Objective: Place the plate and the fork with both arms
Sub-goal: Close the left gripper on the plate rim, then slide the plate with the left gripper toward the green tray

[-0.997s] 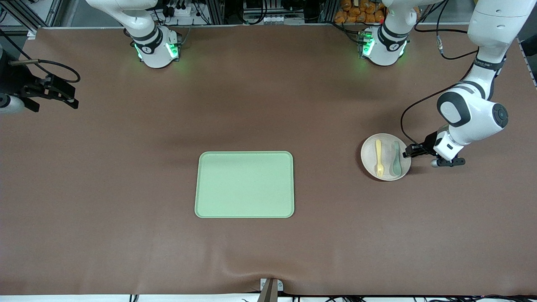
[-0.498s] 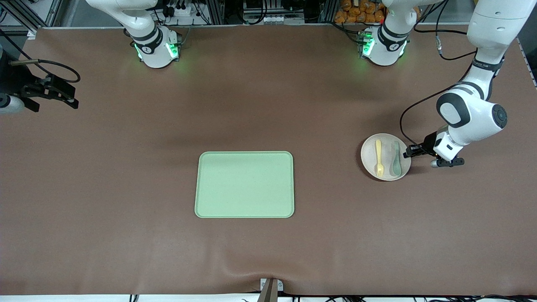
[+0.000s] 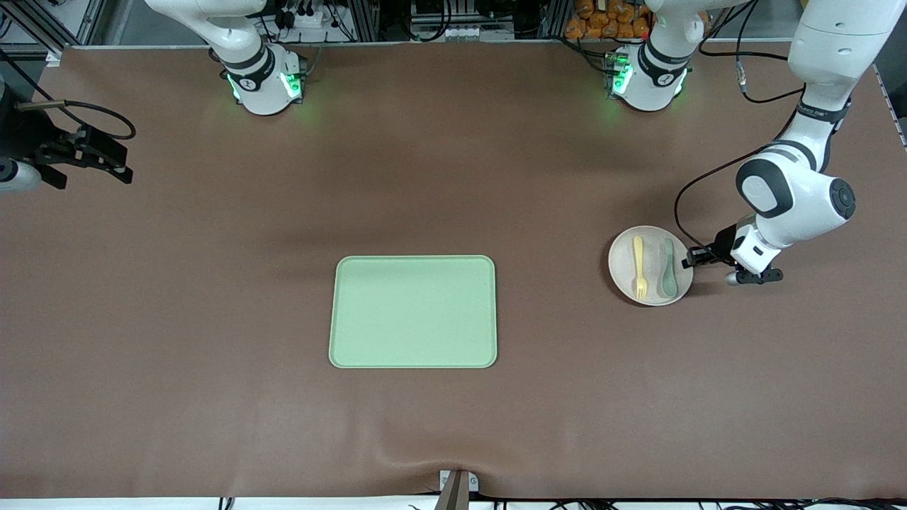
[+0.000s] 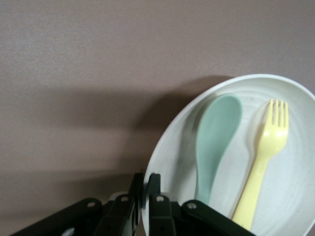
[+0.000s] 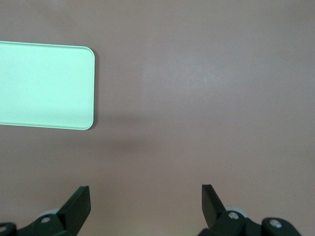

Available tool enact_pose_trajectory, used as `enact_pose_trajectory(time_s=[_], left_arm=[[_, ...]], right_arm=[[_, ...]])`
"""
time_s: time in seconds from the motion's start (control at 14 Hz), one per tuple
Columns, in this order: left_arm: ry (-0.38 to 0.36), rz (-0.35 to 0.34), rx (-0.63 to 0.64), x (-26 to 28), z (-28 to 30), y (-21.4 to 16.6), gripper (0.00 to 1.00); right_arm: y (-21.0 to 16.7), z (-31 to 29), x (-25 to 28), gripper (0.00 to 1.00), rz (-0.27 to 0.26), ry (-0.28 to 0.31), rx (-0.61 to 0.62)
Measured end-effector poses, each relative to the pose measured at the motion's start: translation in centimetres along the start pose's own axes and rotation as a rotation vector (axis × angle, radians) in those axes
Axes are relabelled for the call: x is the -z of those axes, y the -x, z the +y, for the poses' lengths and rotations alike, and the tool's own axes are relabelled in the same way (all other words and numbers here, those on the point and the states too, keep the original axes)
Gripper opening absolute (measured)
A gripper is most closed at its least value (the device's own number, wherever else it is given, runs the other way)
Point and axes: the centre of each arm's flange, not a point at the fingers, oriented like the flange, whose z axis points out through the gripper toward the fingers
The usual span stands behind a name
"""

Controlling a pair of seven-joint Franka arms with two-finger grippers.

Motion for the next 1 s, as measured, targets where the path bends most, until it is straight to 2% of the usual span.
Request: enact_pose_trajectory(time_s=[0.21, 0.64, 1.0], left_arm=[[0.003, 0.002, -0.007, 0.1, 0.3, -0.1, 0.04], [0.017, 0.007, -0.026, 0.0, 1.8, -0.5, 0.04], [0.072, 0.035, -0.026, 0.2, 4.8, -1.4, 0.04]], right_arm=[[0.0, 0.0, 0.0, 1.00, 0.000, 0.000, 0.000], [0.0, 0.0, 0.0, 1.00, -0.001, 0.000, 0.000], [0.0, 0.0, 0.0, 1.00, -0.002, 0.000, 0.000]])
